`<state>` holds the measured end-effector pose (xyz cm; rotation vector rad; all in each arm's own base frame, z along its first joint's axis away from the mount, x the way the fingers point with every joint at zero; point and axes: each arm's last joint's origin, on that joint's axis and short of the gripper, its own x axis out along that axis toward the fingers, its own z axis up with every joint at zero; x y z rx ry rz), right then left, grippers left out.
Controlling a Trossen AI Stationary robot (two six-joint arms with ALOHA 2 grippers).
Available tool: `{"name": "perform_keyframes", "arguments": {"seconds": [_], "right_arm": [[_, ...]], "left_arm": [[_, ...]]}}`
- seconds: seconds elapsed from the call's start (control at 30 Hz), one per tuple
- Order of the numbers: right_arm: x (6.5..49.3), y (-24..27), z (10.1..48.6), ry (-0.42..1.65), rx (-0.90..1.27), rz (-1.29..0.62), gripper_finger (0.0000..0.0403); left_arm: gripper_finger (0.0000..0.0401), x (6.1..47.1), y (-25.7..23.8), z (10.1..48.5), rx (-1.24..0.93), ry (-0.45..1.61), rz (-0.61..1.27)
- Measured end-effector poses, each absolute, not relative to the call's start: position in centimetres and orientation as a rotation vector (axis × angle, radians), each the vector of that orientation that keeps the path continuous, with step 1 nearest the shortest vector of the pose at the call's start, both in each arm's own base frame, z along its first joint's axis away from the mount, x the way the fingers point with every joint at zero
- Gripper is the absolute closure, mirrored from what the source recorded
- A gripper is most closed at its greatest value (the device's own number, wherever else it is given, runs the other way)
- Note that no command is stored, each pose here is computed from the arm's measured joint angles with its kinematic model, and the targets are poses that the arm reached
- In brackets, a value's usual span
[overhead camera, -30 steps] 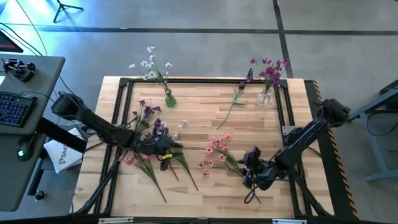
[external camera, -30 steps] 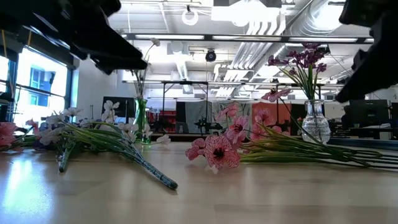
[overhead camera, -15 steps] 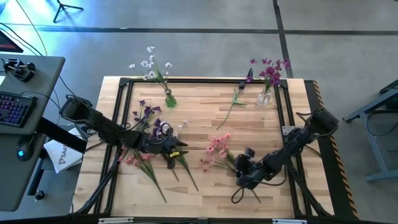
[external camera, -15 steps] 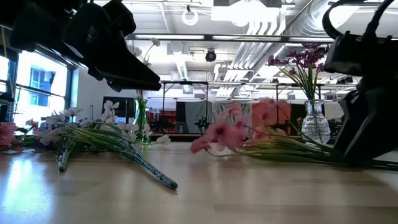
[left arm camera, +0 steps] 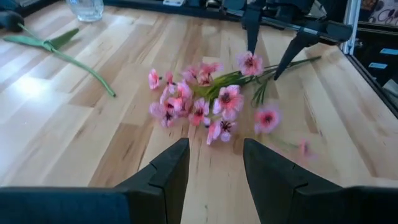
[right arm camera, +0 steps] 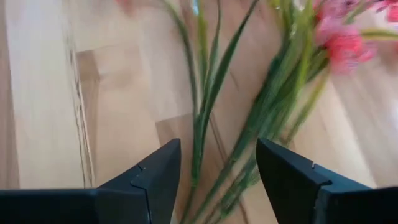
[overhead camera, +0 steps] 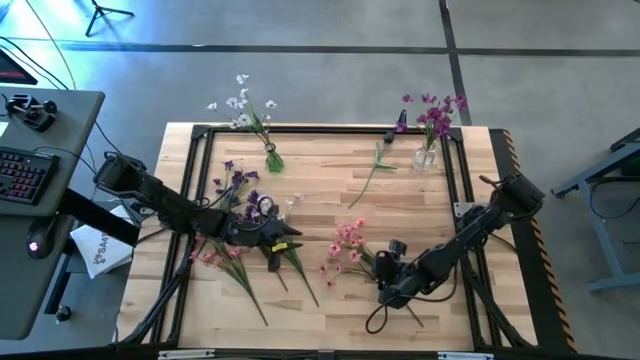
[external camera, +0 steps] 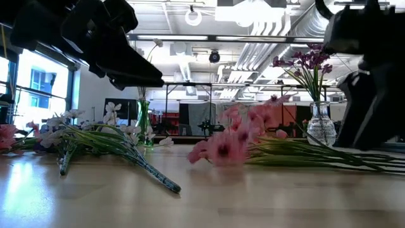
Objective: Sort flowers into vase by color
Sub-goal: Put the right pink flowers into the green vase
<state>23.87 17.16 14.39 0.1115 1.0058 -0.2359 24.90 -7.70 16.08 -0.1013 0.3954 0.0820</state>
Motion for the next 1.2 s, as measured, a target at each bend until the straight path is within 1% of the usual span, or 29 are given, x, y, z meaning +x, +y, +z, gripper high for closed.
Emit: {"name": "perform_keyframes", "arguments": {"seconds": [0.07,0.17,0.33,0.6,0.7,0.8,0.93,1.0,1.07,1.2], "right_arm": [[24.2,17.4,15.3,1.022,0.106,-0.251,0.0198],[24.4,17.8,16.3,1.054,0.156,-0.263,0.0198],[24.1,18.3,16.7,1.123,0.217,-0.247,0.0199],[22.5,17.3,14.3,1.149,0.305,-0.355,0.0199],[22.4,17.2,13.3,1.129,0.315,-0.312,0.0199],[22.4,17.2,12.5,1.106,0.281,-0.264,0.0199],[22.4,17.2,11.9,1.101,0.249,-0.249,0.0203],[22.3,17.1,11.6,1.103,0.232,-0.248,0.0217],[22.1,17.0,11.2,1.102,0.22,-0.256,0.0243],[21.8,16.7,10.6,1.072,0.215,-0.254,0.0326]], "left_arm": [[0.0261,24.8,-7.7,16.4,-0.094,0.384,0.078],[0.0261,24.7,-7.6,16.9,-0.091,0.367,0.074],[0.0261,24.5,-7.6,17.1,-0.086,0.376,0.076],[0.0261,24.4,-7.5,16.9,-0.08,0.393,0.077],[0.0261,24.4,-7.5,16.9,-0.08,0.397,0.078],[0.0261,24.4,-7.5,16.8,-0.079,0.398,0.078],[0.0261,24.4,-7.5,16.8,-0.079,0.398,0.078],[0.0261,24.4,-7.5,16.9,-0.079,0.398,0.078],[0.0261,24.4,-7.5,16.9,-0.079,0.397,0.08],[0.0261,24.4,-7.5,16.8,-0.078,0.397,0.082]]}}
